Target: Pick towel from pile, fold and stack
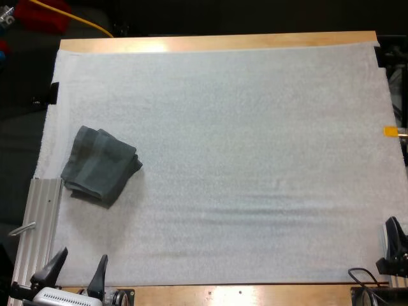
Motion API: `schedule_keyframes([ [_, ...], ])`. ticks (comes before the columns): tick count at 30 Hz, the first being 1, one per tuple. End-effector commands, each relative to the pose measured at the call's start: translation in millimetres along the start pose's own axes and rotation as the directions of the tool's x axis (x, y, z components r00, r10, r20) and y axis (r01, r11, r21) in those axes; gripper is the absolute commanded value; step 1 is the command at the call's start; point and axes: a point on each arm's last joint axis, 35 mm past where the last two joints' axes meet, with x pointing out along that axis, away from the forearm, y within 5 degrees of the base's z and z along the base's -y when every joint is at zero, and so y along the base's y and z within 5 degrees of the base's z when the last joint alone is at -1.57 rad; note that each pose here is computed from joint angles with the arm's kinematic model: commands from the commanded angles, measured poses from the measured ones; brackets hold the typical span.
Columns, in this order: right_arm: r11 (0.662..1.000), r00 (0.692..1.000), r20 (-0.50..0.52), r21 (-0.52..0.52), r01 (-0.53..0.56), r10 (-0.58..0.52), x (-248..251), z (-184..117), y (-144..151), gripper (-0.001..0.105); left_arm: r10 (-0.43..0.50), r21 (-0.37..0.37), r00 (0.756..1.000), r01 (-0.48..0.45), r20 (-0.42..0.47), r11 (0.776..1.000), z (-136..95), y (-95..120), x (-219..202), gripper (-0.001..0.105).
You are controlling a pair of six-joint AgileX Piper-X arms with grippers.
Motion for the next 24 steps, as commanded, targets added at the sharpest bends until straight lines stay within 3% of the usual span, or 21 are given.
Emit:
schedule_keyframes([
  [1, 1.0, 1.0, 0.021, -0.015, 0.005, -0.005, 5, 3, -1, 0.059, -0.002, 0.002, 1.0, 0.002, 0.026, 1.0, 6, 0, 4, 0.062],
  [5, 1.0, 0.999, 0.035, -0.017, 0.007, -0.006, 15, -1, -1, 0.059, -0.005, 0.007, 0.998, 0.005, 0.065, 1.0, 8, 1, 15, 0.062],
  [12, 1.0, 1.0, 0.024, -0.016, 0.005, -0.005, 34, -12, -2, 0.059, -0.003, 0.003, 0.999, 0.002, 0.033, 1.0, -4, 7, 49, 0.062],
  [18, 1.0, 0.999, -0.036, -0.01, -0.001, 0.001, 44, -25, -2, 0.059, 0.003, -0.007, 0.999, -0.003, -0.04, 1.0, -27, 13, 83, 0.062],
  [24, 1.0, 0.987, -0.159, 0.002, -0.013, 0.014, 50, -43, 0, 0.059, 0.008, -0.017, 0.993, -0.01, -0.118, 1.0, -47, 17, 101, 0.062],
])
